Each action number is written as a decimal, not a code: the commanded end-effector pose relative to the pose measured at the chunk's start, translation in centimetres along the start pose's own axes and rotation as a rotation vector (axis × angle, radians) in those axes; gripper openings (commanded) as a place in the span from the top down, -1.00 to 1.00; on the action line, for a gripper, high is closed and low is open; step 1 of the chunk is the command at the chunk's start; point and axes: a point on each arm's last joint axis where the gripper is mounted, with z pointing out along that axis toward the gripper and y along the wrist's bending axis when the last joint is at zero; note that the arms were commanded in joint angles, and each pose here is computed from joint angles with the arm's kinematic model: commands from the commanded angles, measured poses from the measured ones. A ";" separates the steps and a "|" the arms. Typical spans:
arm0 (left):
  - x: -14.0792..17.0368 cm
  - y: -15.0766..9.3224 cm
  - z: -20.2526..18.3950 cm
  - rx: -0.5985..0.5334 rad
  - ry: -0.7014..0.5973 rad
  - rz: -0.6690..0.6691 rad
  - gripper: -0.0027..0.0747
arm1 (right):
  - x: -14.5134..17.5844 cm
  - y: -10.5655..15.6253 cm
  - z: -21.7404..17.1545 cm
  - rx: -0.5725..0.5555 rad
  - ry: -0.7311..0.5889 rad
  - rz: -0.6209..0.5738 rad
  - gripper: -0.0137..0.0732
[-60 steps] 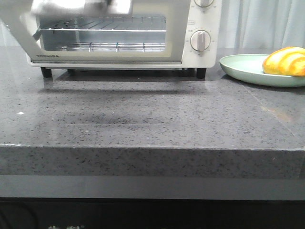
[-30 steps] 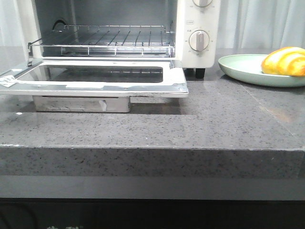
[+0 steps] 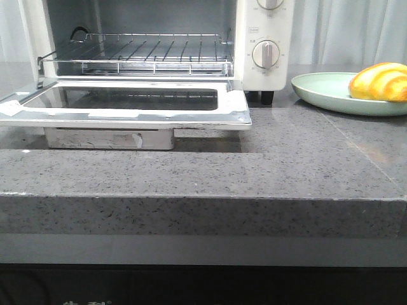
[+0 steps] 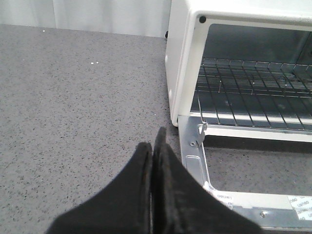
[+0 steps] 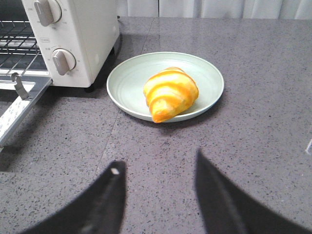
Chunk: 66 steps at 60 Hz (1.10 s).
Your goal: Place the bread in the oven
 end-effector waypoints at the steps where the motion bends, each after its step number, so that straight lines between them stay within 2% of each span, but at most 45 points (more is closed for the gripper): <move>1: -1.0 0.0 -0.8 0.009 -0.110 -0.022 0.98 | -1.8 0.0 -0.2 0.008 -0.103 -0.014 -0.49; 13: -0.8 0.0 -1.0 0.010 -0.115 -0.022 0.98 | -2.3 0.0 -0.1 0.007 -0.147 0.007 -0.51; 21: -0.8 0.0 -1.0 0.010 -0.115 -0.022 0.98 | -3.5 -0.1 1.3 0.013 -0.125 0.174 -0.51; 25: -0.8 0.0 -1.0 0.010 -0.115 -0.022 0.98 | -4.6 -0.5 2.8 0.044 -0.085 0.261 -0.51; 38: -0.8 0.0 -1.0 0.010 -0.115 -0.022 0.98 | -7.3 -2.9 9.2 0.170 0.047 0.414 -0.51; 53: -0.8 0.0 -1.0 0.010 -0.115 -0.022 0.98 | -8.1 -4.1 16.8 0.174 0.187 0.578 -0.51; 66: -0.8 0.0 -1.0 0.010 -0.115 -0.022 0.98 | -8.5 -4.7 21.0 0.167 0.243 0.659 -0.51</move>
